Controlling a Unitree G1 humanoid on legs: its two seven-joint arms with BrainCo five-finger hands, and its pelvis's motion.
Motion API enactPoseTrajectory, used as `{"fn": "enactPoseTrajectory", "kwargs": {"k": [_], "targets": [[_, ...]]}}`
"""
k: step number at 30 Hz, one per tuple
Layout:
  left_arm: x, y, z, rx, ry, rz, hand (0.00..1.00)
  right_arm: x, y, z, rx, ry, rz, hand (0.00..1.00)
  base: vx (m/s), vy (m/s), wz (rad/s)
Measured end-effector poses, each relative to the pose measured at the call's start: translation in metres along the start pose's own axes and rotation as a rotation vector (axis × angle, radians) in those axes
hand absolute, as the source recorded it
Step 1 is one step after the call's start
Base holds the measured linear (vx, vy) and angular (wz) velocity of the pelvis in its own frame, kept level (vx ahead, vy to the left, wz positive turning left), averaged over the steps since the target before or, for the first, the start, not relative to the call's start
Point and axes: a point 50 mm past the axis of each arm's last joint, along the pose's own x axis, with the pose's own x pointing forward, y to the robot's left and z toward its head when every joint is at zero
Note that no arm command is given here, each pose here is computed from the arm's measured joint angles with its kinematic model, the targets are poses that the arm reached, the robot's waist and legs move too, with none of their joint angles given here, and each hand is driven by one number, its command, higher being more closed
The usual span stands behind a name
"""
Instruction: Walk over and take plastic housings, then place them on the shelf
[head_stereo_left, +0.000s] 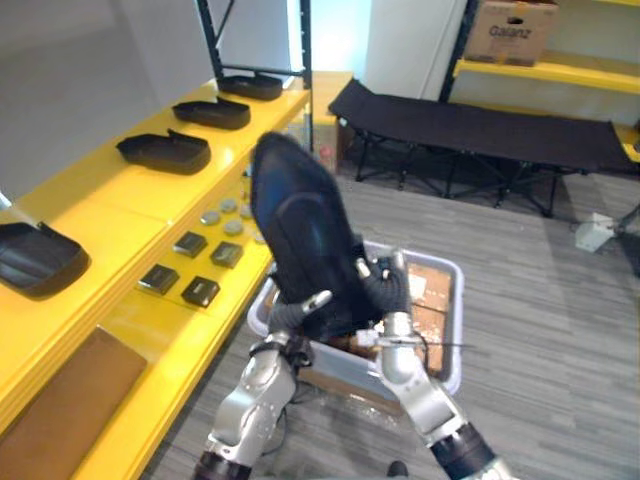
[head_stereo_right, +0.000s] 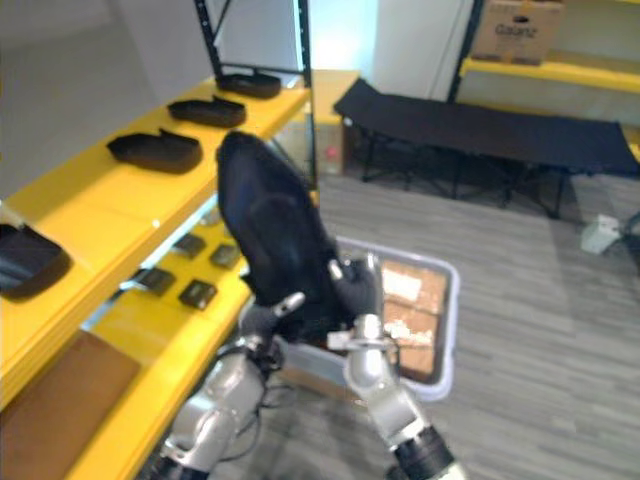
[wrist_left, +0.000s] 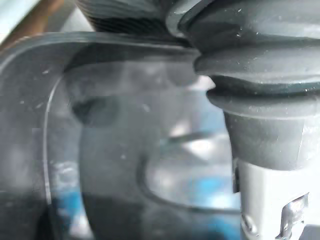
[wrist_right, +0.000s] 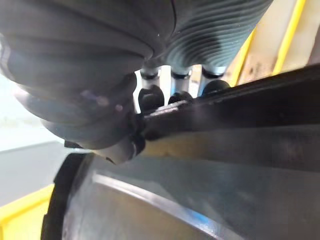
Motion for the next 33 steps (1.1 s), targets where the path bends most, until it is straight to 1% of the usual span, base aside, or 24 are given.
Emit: {"fn": "enactPoseTrajectory", "kwargs": {"k": [1,2,7,8,11,21,28,31,32,33], "targets": [[0.000,0.001,0.000,-0.005,-0.002,0.013,0.00,-0.001,0.000,0.000,0.005,0.006,0.004,1.00,0.00,0.000,-0.04],[0.000,0.003,0.002,-0.015,-0.011,0.036,1.00,-0.002,0.001,-0.001,0.017,0.019,0.014,1.00,0.00,0.000,-0.04],[0.001,0.005,0.010,-0.094,-0.080,0.095,1.00,-0.010,0.005,-0.004,0.039,0.054,0.029,1.00,0.00,0.000,0.00],[0.001,0.005,0.011,-0.128,-0.086,0.099,1.00,-0.012,0.006,-0.005,0.042,0.060,0.031,1.00,0.00,0.000,0.00],[0.000,0.005,0.013,-0.146,-0.108,0.101,1.00,-0.013,0.007,-0.004,0.045,0.060,0.038,1.00,0.00,0.000,-0.05],[0.001,0.003,0.013,-0.119,-0.110,0.026,1.00,-0.020,0.004,0.000,0.070,0.051,0.026,1.00,0.00,0.002,-0.05],[0.002,0.007,0.008,-0.111,-0.084,-0.054,1.00,-0.022,0.001,0.000,0.105,0.049,0.029,1.00,0.00,0.000,0.00],[0.002,0.008,0.004,-0.114,-0.076,-0.056,1.00,-0.023,0.001,-0.001,0.105,0.053,0.028,1.00,0.00,0.000,0.00],[0.002,0.007,0.003,-0.113,-0.077,-0.058,1.00,-0.024,0.001,-0.001,0.104,0.054,0.028,0.00,0.00,0.000,0.00],[0.002,0.007,0.001,-0.114,-0.078,-0.058,1.00,-0.024,0.000,-0.002,0.104,0.056,0.026,0.00,0.00,0.000,0.00]]}}
